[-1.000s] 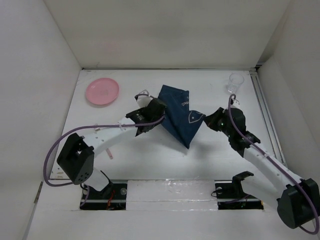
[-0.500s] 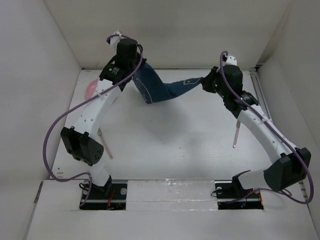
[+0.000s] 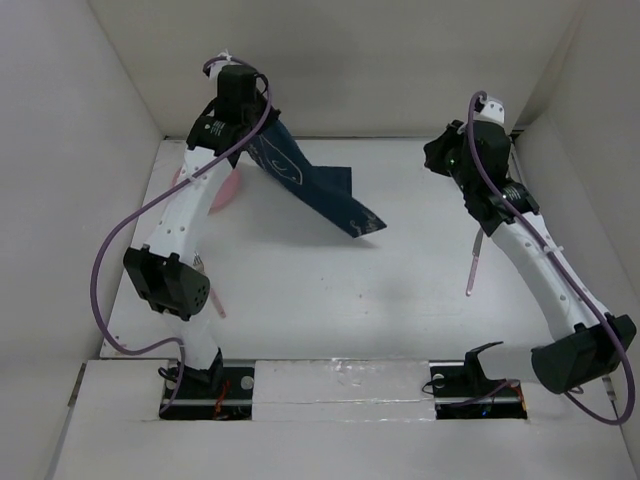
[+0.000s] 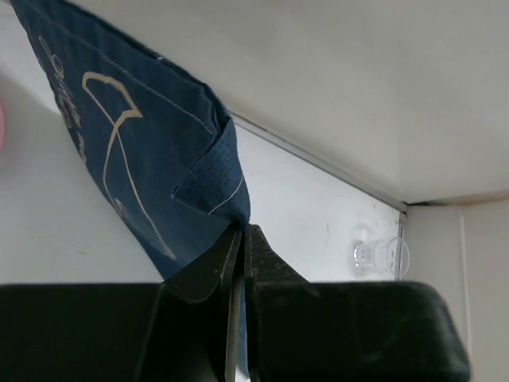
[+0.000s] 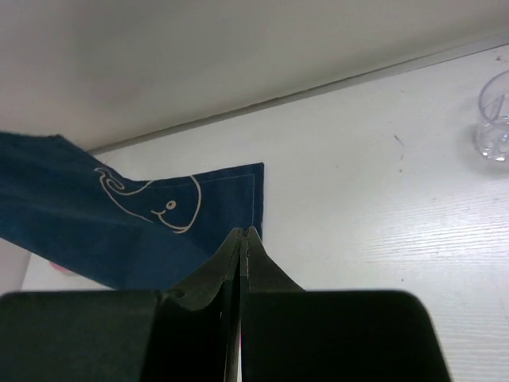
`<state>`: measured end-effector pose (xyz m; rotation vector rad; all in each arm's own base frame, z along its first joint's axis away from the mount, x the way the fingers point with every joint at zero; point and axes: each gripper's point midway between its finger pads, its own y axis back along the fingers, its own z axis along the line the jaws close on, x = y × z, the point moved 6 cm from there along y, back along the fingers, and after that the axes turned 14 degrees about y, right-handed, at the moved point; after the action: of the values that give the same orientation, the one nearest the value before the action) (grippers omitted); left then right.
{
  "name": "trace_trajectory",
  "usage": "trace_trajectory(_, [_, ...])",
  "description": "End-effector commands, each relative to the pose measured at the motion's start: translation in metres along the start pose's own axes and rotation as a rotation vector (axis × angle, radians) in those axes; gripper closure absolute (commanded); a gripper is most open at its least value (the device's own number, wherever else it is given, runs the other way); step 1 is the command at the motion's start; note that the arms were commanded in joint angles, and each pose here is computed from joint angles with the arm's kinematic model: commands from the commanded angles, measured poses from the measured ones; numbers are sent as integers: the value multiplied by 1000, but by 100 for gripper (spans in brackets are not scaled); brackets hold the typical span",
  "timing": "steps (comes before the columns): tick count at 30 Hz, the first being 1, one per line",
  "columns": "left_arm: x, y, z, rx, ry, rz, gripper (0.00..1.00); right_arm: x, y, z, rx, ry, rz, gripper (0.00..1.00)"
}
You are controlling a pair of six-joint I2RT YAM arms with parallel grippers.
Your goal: Set the dinner table for one person
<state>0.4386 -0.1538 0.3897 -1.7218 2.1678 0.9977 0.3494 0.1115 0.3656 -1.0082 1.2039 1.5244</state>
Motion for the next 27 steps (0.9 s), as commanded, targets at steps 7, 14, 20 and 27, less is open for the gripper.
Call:
trace_trajectory(7, [14,16,9,73,-7,53,100,37,-7,32,-361,-17,61,12])
trace_trajectory(14, [17,13,14,44,-12,58,100,123,5,34,-523,-70,221,0])
trace_trajectory(20, [23,17,26,29,-6,67,100,196,45,50,-476,-322,379,0])
trace_trajectory(27, [35,19,42,32,13,86,100,254,84,66,-494,-566,468,0])
